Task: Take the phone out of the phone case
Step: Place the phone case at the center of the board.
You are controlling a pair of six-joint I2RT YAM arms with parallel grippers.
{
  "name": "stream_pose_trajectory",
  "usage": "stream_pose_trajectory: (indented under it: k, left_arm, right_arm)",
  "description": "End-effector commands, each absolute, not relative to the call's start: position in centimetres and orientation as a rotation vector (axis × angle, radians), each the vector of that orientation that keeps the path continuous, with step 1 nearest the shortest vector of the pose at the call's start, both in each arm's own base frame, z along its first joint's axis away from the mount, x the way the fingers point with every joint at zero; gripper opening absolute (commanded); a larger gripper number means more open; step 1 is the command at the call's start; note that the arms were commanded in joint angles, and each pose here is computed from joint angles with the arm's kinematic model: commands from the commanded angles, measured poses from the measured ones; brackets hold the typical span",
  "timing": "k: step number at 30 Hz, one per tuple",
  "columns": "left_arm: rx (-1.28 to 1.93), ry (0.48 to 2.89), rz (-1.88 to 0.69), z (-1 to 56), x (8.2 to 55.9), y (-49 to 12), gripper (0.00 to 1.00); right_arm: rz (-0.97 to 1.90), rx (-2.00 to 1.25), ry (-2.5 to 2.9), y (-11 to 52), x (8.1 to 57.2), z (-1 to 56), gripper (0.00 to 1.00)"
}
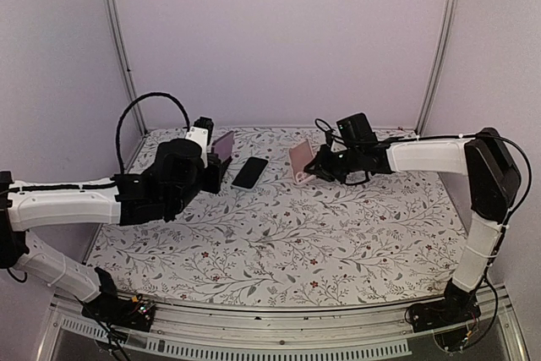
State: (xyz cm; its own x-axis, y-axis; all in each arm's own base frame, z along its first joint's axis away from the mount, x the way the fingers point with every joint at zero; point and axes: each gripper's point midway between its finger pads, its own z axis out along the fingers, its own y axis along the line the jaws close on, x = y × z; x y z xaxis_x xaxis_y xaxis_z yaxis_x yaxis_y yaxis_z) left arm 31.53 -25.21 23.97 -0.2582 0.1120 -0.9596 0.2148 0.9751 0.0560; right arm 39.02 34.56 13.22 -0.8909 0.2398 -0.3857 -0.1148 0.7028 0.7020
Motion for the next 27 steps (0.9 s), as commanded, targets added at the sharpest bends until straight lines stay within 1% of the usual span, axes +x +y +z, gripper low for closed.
stream_pose_trajectory:
  k: [1,6,9,11,14,20,27]
  left_arm:
    - [0.096,1.86,-0.101,23.9,31.8,-21.9,0.0]
    - [-0.032,1.966,-0.025,20.9,32.0,-17.4,0.0]
    - [-0.099,2.015,0.026,19.5,32.3,-14.9,0.0]
    - [-0.119,2.034,0.064,18.9,32.5,-13.8,0.0]
    - [-0.157,2.073,0.127,18.3,33.0,-11.9,0.0]
    - [-0.2,2.165,0.263,17.0,34.1,-8.5,0.0]
    - [-0.089,2.23,0.409,16.1,35.8,-7.8,0.0]
  right_arm:
    - [1.034,0.124,2.4,29.7,40.7,14.2,0.0]
    - [0.993,0.198,2.42,24.4,42.0,12.1,0.01]
    - [1.001,0.202,2.435,22.9,42.4,11.2,0.03]
    - [1.01,0.184,2.45,22.5,42.5,10.6,0.06]
    - [1.017,0.175,2.471,22.0,42.6,9.5,0.12]
    - [1.02,0.182,2.497,20.9,42.9,7.7,0.22]
    - [0.993,0.208,2.51,19.1,43.0,6.1,0.32]
